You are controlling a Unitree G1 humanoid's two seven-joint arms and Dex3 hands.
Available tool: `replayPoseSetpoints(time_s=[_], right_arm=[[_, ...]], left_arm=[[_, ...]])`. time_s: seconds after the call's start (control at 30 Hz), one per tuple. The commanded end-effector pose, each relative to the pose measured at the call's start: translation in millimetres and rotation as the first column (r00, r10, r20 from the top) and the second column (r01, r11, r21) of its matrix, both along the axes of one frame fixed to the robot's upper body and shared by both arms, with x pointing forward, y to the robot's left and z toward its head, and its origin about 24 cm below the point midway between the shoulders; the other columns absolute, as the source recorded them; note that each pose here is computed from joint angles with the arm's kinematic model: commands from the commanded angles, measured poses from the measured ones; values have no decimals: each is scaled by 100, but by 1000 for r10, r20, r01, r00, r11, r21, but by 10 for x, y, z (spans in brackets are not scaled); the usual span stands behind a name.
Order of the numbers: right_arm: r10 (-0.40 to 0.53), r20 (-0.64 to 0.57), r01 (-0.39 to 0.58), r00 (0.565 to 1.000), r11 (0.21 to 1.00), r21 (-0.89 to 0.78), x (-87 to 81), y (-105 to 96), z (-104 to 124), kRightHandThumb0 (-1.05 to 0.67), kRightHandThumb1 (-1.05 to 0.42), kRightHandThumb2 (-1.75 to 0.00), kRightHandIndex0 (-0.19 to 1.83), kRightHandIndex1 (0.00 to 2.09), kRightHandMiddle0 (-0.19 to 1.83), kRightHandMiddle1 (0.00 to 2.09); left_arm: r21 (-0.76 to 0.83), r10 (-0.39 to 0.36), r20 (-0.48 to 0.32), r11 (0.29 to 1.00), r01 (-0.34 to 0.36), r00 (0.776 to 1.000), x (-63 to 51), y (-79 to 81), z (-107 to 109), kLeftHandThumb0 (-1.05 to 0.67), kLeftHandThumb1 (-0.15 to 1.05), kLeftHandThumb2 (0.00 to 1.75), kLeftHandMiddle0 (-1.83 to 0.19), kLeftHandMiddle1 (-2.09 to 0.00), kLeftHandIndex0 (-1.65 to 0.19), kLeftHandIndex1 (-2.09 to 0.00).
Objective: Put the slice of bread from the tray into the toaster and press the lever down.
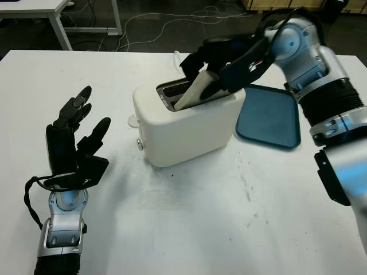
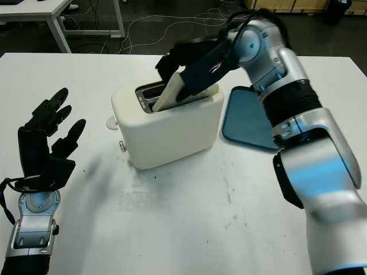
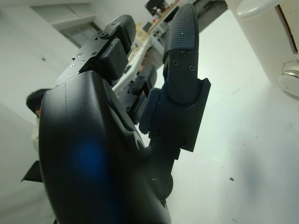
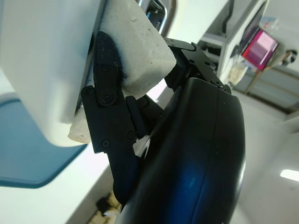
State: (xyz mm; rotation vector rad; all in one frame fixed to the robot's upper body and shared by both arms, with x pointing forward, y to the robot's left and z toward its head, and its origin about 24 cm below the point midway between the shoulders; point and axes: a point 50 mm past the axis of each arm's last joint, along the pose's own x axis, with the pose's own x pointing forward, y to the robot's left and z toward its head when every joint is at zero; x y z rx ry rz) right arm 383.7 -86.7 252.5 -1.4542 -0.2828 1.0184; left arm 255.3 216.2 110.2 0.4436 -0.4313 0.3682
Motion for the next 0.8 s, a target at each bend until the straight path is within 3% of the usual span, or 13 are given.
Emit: replayPoseSetpoints(time_s=[0.0,0.23,0.37,0.4,0.47,0.5,0.53,0.63,0.7,0.77], right_arm=[[34,57,-33,998,999,-28,-10,75,43,-42,-92,-28,112,175,87,175],[54,221,-20,974,988,-151,-2,169,54,-44,-92,-30,116,175,91,175],[76,279,-53,957,995,-89,-16,219,73,-49,-92,-27,113,175,85,173],[76,278,-60,957,996,-65,-16,229,81,-54,-92,-23,110,175,81,166],[78,254,-69,964,997,-46,-14,242,101,-71,-92,-13,76,164,65,149],[82,244,-74,966,996,-39,-16,245,114,-77,-92,-13,58,148,57,134],[87,239,-81,967,996,-32,-21,247,126,-82,-92,-12,42,131,55,104],[100,256,-103,961,995,0,-40,250,199,-82,-92,-10,16,102,51,53],[98,274,-108,957,994,21,-49,243,259,-80,-92,-9,9,96,48,41],[91,294,-109,951,993,44,-55,227,323,-79,-92,-5,2,102,47,32]], left_arm=[[-2,-2,14,1000,3,1000,-17,-14,7,-67,92,25,-73,0,-60,0],[-5,-3,16,1000,3,1000,-21,-14,6,-67,92,25,-74,0,-60,0],[-8,-7,13,1000,7,1000,-18,-20,-4,-67,92,24,-73,0,-60,0],[-5,-6,12,1000,6,1000,-18,-19,-6,-67,92,24,-73,0,-60,0],[-7,-7,11,1000,7,1000,-18,-19,-7,-67,92,25,-73,0,-60,0],[-12,-8,11,1000,8,1000,-18,-20,-5,-67,92,25,-74,0,-60,0],[-15,-9,11,1000,9,1000,-19,-20,-4,-66,92,24,-74,0,-60,0],[-16,-1,6,1000,1,1000,-18,-15,-11,-68,92,24,-74,0,-60,0],[-11,-1,5,1000,1,1000,-16,-15,-14,-68,92,24,-74,0,-61,0],[-13,-5,5,1000,5,1000,-17,-19,-14,-67,92,24,-73,0,-60,0]])
